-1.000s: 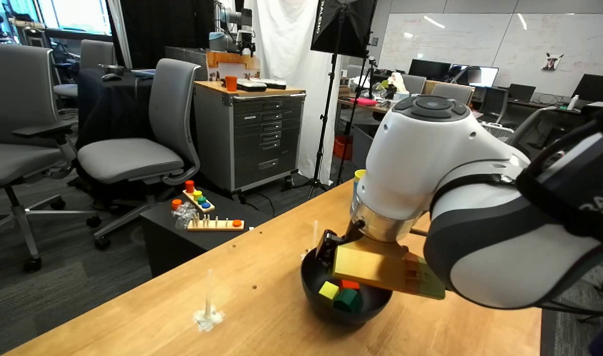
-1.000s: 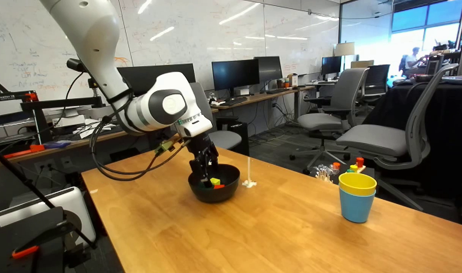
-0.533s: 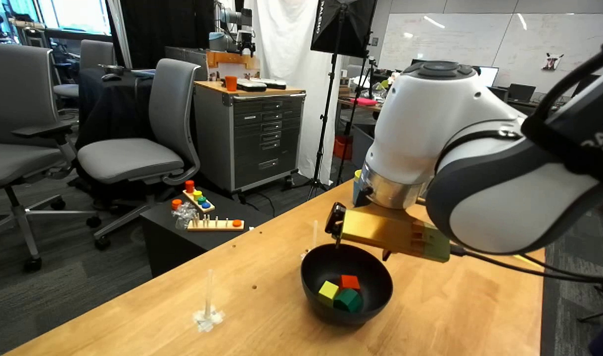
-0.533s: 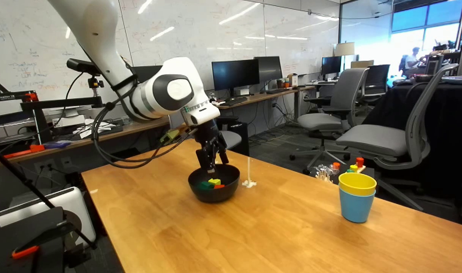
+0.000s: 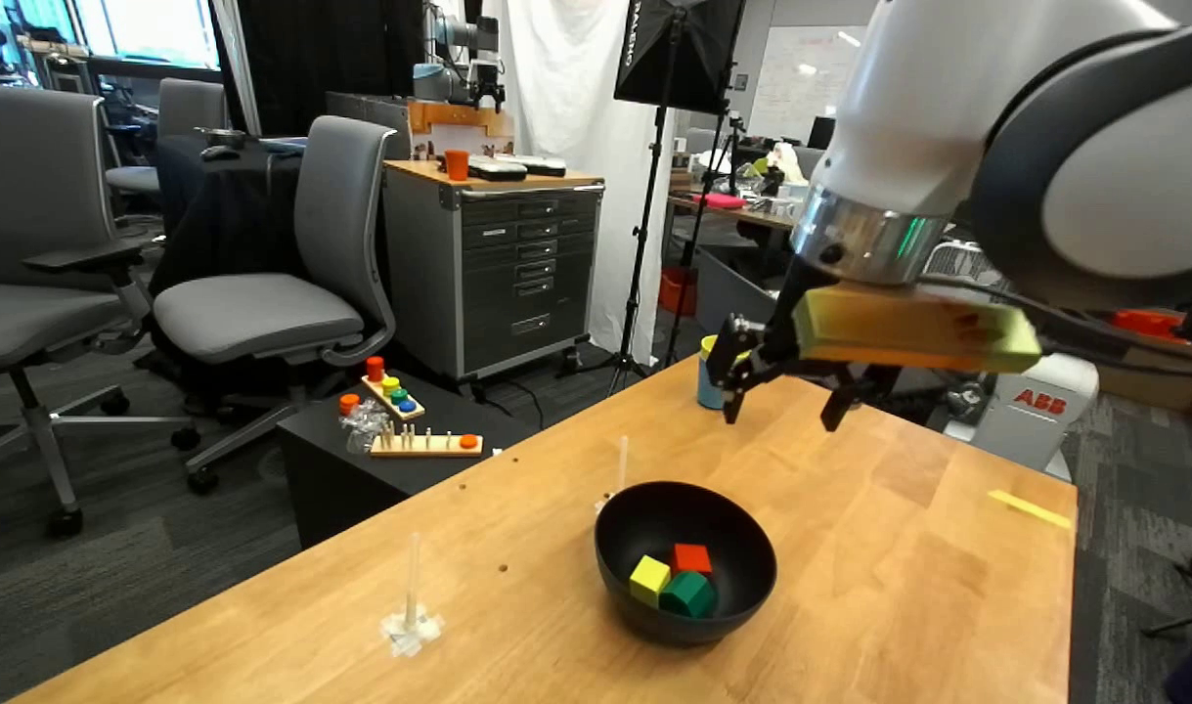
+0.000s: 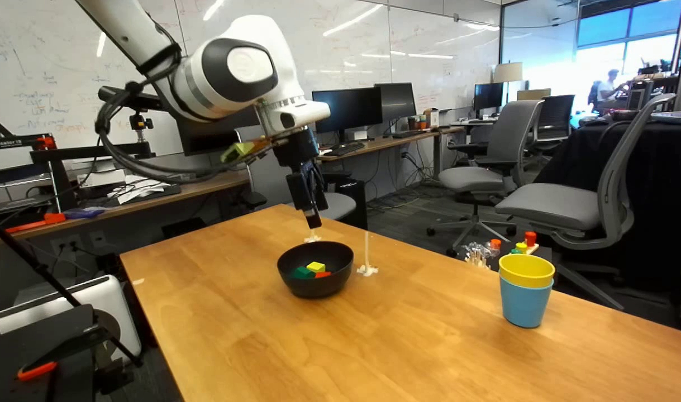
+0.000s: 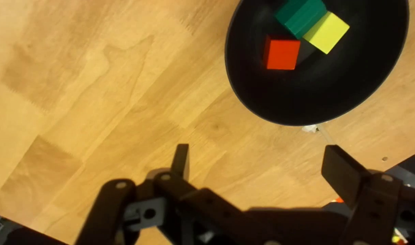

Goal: Put the blocks in the bowl beginning with the orange, yellow, then the green one

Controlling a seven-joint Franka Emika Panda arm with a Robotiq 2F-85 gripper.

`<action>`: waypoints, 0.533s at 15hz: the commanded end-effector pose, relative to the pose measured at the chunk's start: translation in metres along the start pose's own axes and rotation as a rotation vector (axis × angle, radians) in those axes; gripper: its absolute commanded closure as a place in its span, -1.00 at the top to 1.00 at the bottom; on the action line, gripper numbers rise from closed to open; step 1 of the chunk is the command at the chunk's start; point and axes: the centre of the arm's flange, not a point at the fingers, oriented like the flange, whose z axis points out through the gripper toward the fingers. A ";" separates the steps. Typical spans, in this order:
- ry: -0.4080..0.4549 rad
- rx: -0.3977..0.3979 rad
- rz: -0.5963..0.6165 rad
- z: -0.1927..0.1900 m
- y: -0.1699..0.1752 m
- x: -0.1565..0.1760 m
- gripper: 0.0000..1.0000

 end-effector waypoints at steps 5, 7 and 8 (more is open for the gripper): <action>-0.155 0.145 -0.310 -0.124 0.077 0.008 1.00; -0.188 0.169 -0.402 -0.141 0.086 0.003 1.00; -0.203 0.178 -0.453 -0.149 0.091 0.001 1.00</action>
